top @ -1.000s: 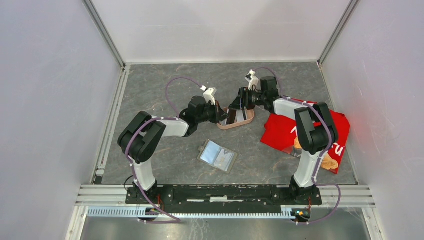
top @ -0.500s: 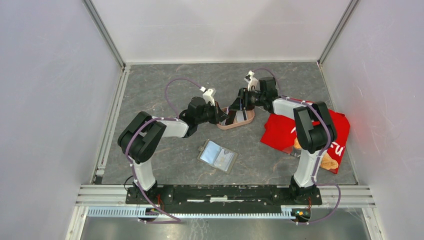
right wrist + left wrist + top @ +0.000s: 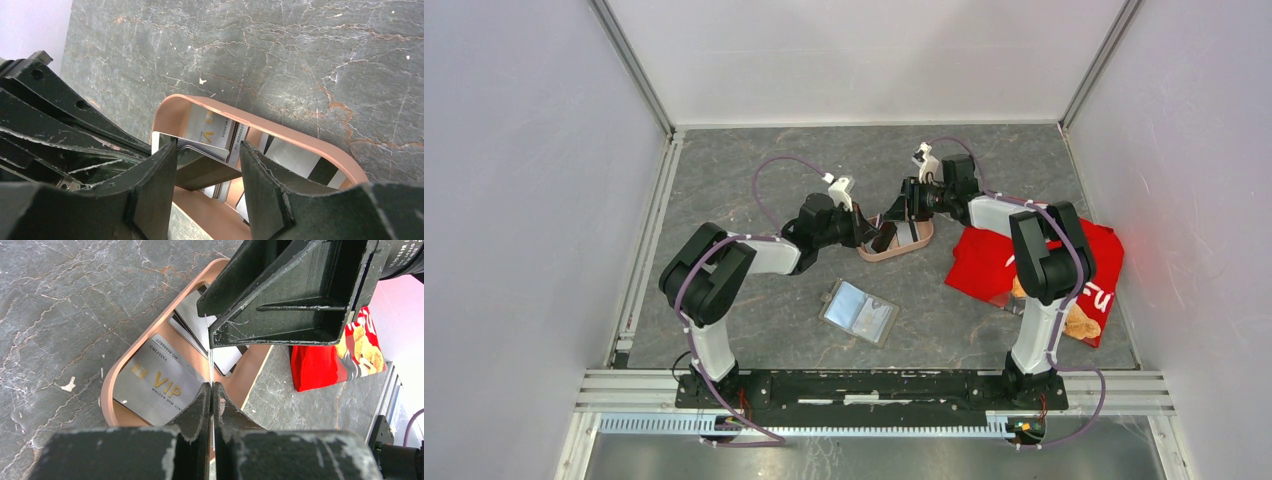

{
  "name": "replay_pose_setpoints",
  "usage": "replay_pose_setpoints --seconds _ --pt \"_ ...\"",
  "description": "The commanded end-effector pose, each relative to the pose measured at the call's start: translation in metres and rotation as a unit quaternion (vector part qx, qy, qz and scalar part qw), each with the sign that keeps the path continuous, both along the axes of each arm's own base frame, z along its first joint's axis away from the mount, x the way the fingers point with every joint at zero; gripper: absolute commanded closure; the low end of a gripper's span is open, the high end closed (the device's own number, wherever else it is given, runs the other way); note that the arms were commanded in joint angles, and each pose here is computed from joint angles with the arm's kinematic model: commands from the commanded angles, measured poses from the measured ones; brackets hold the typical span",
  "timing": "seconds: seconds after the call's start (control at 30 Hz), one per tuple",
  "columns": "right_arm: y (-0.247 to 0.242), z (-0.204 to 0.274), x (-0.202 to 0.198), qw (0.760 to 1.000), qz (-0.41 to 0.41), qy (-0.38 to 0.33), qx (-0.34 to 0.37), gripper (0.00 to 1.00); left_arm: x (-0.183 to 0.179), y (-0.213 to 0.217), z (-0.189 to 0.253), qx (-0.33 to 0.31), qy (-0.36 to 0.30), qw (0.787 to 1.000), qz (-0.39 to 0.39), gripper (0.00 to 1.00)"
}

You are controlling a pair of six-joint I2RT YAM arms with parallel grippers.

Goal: Put the credit cards into the card holder
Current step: Place the credit card in the storage box.

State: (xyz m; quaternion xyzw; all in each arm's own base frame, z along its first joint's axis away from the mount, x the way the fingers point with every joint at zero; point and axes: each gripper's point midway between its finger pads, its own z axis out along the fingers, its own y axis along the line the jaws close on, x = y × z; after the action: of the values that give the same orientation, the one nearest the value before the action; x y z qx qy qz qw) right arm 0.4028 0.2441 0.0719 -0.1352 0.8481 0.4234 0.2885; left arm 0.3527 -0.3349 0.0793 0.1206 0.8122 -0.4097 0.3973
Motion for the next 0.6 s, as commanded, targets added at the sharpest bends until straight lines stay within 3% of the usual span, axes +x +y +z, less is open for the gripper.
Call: replay_pose_setpoints --seconds 0.0,0.1,0.3,0.57 --pt "-0.009 -0.004 0.015 0.999 -0.011 -0.022 -0.029 0.46 0.010 -0.007 0.036 -0.032 -0.051 0.998 -0.007 0.95" --pt "-0.007 0.004 0.016 0.999 0.000 -0.035 -0.018 0.44 0.010 -0.009 0.035 -0.034 -0.050 0.998 -0.013 0.98" --pt "0.005 0.038 0.014 0.997 0.018 -0.061 0.053 0.29 0.009 -0.013 0.034 -0.036 -0.047 0.998 -0.024 0.98" --pt "0.011 0.032 0.009 0.996 0.027 -0.036 0.075 0.30 0.008 -0.013 0.034 -0.036 -0.046 0.998 -0.027 0.98"
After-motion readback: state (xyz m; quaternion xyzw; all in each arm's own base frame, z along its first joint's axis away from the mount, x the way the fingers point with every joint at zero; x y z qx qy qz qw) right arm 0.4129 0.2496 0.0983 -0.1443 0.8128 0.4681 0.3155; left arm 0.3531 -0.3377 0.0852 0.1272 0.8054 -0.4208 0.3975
